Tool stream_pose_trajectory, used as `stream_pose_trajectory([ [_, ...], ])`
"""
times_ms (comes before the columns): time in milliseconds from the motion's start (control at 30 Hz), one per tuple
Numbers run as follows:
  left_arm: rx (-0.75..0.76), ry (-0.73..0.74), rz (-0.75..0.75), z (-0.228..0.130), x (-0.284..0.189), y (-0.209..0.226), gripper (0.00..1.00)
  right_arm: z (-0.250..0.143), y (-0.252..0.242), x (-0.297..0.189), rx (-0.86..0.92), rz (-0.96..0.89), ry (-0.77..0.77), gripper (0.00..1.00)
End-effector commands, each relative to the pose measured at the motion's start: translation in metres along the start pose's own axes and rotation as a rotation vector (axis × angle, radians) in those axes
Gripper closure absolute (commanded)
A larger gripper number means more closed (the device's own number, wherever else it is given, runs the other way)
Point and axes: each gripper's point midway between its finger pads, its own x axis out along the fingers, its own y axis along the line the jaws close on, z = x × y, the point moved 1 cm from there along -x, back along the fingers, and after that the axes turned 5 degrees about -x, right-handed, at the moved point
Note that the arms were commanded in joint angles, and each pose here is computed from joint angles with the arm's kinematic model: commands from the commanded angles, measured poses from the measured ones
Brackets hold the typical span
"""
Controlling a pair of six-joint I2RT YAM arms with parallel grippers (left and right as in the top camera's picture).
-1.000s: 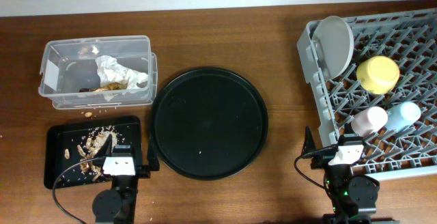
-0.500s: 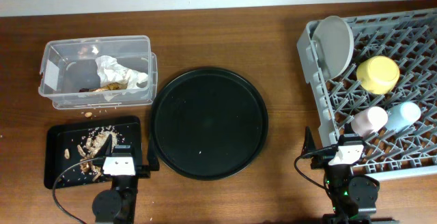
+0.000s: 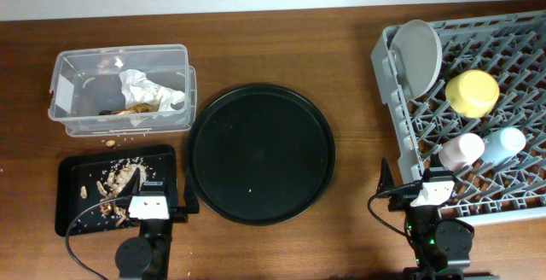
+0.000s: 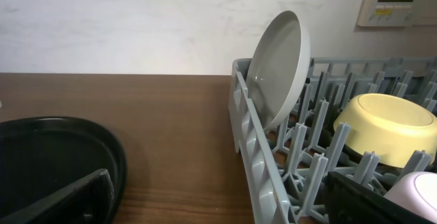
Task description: Sort waste into correct bins and load items into the dishwasher rack
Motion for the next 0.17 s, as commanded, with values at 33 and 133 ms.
stream_pose_trajectory([
  [33,0.016,-0.003,0.004,-0.0007,-0.0001,0.0011,0.01,-0.0026,-0.0028,0.0,0.001,-0.015,0.003,0.01],
  [133,0.016,-0.002,0.004,-0.0008,-0.0001,0.0011,0.01,-0.0026,-0.0028,0.0,0.001,-0.015,0.003,0.01],
])
